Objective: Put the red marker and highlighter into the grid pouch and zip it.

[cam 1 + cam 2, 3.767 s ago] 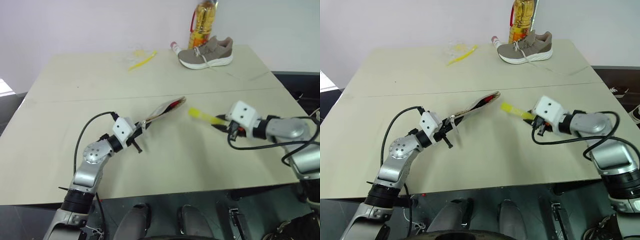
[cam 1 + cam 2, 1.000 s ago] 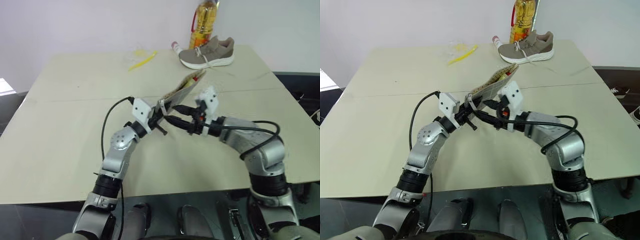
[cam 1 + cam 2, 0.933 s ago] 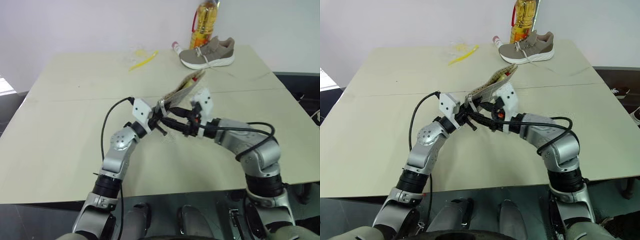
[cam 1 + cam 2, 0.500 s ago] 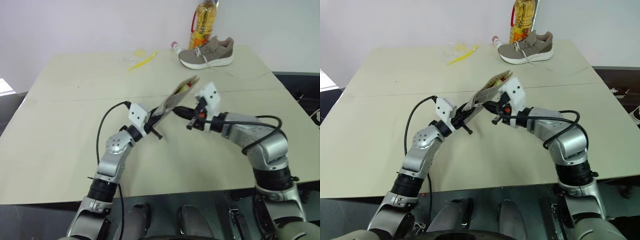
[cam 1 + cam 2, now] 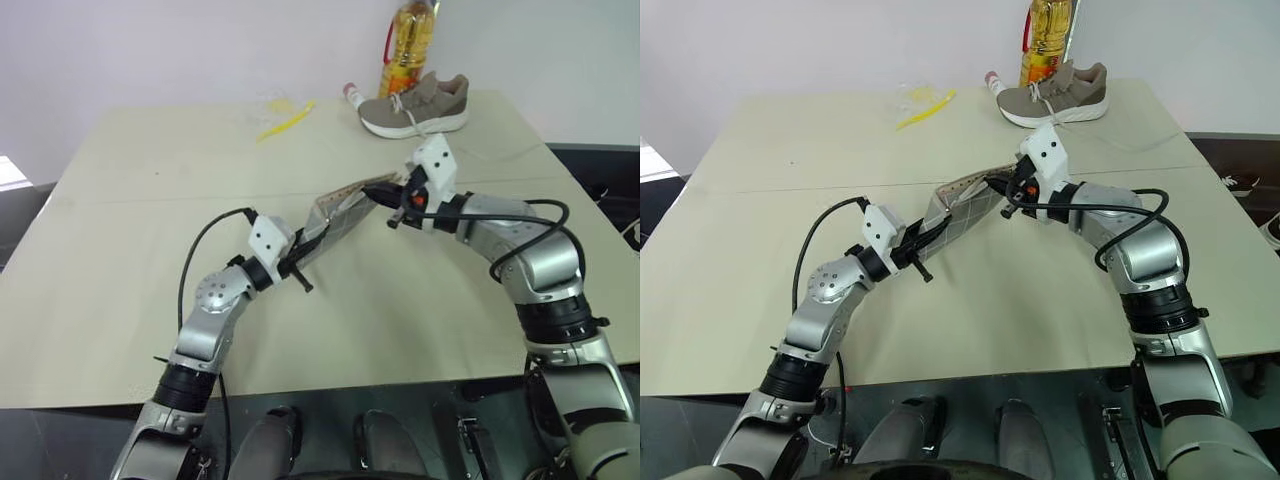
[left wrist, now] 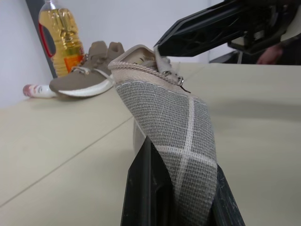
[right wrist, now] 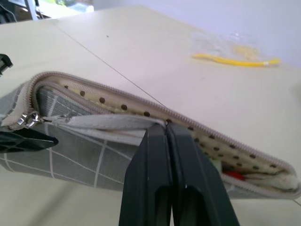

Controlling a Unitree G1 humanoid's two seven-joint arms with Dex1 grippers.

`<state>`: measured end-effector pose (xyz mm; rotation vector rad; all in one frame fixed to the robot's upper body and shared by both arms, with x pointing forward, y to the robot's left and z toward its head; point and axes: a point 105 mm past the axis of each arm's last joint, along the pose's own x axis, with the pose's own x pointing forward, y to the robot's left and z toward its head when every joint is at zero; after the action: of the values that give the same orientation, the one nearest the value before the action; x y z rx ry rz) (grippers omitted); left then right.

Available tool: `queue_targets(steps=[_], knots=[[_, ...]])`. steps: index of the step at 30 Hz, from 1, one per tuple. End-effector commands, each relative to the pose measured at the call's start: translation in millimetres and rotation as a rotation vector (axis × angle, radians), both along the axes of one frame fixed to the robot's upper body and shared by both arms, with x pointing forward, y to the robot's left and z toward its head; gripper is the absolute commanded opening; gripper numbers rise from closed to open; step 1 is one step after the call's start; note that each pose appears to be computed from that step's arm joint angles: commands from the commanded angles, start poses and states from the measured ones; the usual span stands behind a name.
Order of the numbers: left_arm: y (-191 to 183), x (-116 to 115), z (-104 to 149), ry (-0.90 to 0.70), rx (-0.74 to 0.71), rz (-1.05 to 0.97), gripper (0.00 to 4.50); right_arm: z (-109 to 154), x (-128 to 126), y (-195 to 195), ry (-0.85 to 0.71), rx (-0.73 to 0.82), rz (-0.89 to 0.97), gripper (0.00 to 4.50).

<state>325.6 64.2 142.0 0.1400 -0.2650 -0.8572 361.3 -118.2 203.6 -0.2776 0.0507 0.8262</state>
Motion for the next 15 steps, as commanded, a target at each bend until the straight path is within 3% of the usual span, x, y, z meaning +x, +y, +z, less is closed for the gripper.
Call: queue_targets(steps=[1,6,13,15], knots=[[14,0,5,-0.020,-0.018,0.035,0.00,23,-11,-27,-0.089,-0.047,-0.040,0.03],[9,1,7,-0.024,-0.028,0.027,0.00,14,-48,7,-0.060,-0.070,0.168,0.03],[6,1,8,-0.024,-0.034,0.009,0.00,-13,-71,34,0.011,-0.142,0.278,0.03],[6,0,8,-0.023,-0.035,0.006,0.00,-17,-74,40,0.028,-0.131,0.285,0.56]])
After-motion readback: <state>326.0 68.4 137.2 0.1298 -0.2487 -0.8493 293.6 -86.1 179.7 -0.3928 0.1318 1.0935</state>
